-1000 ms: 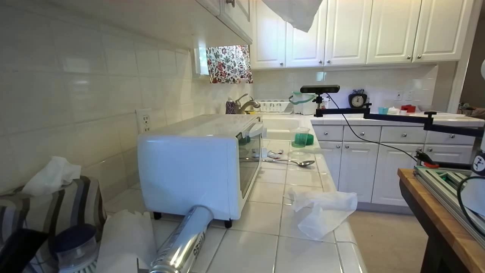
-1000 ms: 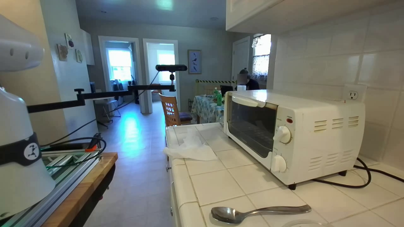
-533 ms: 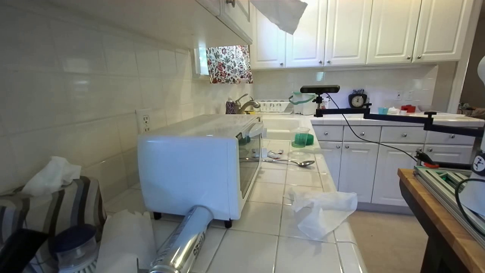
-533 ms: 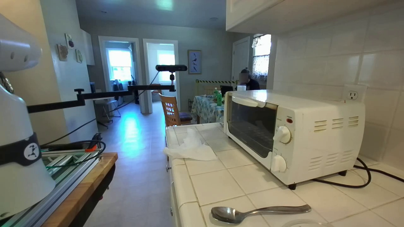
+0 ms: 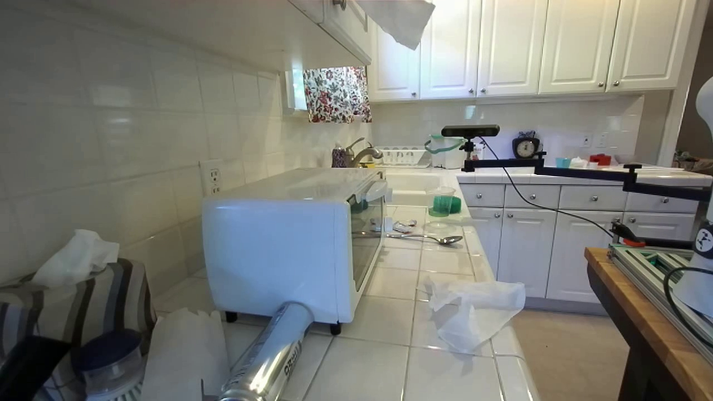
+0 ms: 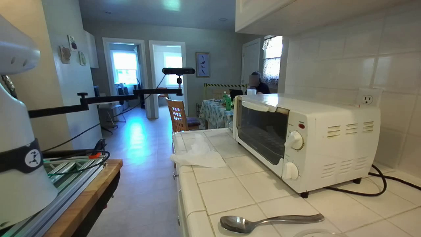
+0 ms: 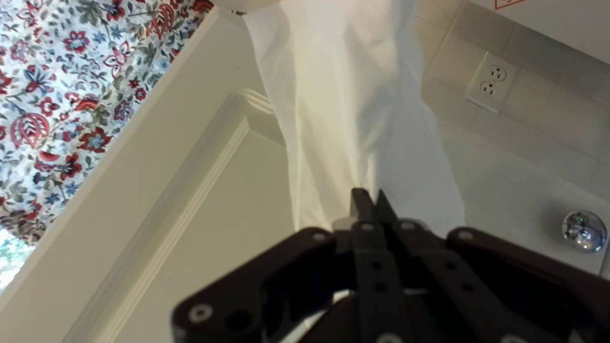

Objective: Use the paper towel to wipe the cabinet door

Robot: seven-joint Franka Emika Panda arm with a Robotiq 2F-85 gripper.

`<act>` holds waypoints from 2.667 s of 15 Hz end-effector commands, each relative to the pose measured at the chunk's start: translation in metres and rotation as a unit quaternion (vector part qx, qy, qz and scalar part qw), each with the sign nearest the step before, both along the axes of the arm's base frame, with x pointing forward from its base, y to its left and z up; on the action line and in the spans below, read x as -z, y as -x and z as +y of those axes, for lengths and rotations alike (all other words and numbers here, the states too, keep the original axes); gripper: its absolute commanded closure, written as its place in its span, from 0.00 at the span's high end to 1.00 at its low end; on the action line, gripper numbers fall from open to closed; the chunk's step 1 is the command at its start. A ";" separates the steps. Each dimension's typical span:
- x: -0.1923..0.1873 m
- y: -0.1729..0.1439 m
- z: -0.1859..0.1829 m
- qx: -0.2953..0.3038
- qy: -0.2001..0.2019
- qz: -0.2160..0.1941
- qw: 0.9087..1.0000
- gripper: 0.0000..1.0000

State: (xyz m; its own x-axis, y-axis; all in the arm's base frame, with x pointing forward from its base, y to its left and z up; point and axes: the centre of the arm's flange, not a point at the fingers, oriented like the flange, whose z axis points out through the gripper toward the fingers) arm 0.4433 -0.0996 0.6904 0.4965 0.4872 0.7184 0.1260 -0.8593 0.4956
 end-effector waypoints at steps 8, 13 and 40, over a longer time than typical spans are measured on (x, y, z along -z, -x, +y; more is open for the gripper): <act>-0.002 -0.009 -0.001 -0.004 0.016 -0.002 1.000 0.00; -0.040 -0.008 -0.009 -0.025 0.038 -0.093 0.995 0.00; -0.002 -0.016 -0.077 -0.039 0.015 -0.127 0.991 0.00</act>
State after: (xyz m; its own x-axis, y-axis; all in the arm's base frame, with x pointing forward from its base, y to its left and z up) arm 0.4653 -0.1710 0.6797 0.2773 0.5245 0.8050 0.0821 -0.8477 0.5240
